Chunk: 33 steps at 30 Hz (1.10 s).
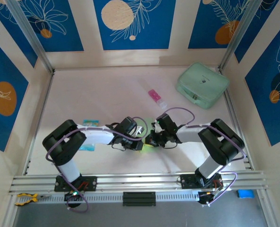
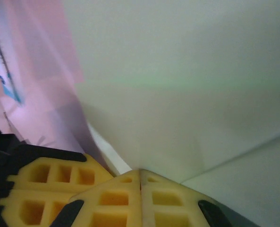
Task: Fold a paper plane with a square sheet of paper (pick it up from the middle)
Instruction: Fold the triangle a second time at the center of the table.
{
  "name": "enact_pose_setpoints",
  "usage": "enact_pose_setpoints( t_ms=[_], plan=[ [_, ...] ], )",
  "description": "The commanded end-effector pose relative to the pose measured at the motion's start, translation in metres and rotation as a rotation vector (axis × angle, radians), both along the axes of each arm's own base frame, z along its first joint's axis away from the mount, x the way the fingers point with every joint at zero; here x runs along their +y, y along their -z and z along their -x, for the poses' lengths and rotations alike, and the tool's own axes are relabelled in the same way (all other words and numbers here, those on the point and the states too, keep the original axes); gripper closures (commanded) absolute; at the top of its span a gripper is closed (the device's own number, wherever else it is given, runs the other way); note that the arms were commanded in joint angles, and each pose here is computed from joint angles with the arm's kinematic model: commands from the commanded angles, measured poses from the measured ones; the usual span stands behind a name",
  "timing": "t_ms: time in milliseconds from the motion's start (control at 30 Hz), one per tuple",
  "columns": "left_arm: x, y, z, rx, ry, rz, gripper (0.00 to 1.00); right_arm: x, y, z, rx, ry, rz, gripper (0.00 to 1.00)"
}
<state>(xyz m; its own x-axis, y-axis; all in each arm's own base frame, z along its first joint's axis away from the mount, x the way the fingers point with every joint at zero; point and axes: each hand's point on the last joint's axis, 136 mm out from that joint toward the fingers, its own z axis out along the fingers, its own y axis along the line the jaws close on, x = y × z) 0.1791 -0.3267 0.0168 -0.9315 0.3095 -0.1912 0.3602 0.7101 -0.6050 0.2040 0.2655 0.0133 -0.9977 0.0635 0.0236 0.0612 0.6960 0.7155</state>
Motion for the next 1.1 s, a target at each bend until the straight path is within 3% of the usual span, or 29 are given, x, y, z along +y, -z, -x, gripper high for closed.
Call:
enact_pose_setpoints(
  t_ms=[0, 600, 1067],
  plan=[
    [0.031, 0.038, 0.013, 0.065, -0.029, -0.157, 1.00, -0.014, 0.020, 0.003, 0.043, 0.038, 0.057, 1.00],
    [0.039, 0.052, 0.019, 0.088, -0.005, -0.201, 1.00, -0.043, 0.011, -0.050, -0.018, 0.168, 0.039, 1.00],
    [0.039, 0.053, 0.019, 0.086, -0.001, -0.206, 1.00, -0.078, 0.014, -0.079, -0.073, 0.285, 0.183, 1.00]
  ],
)
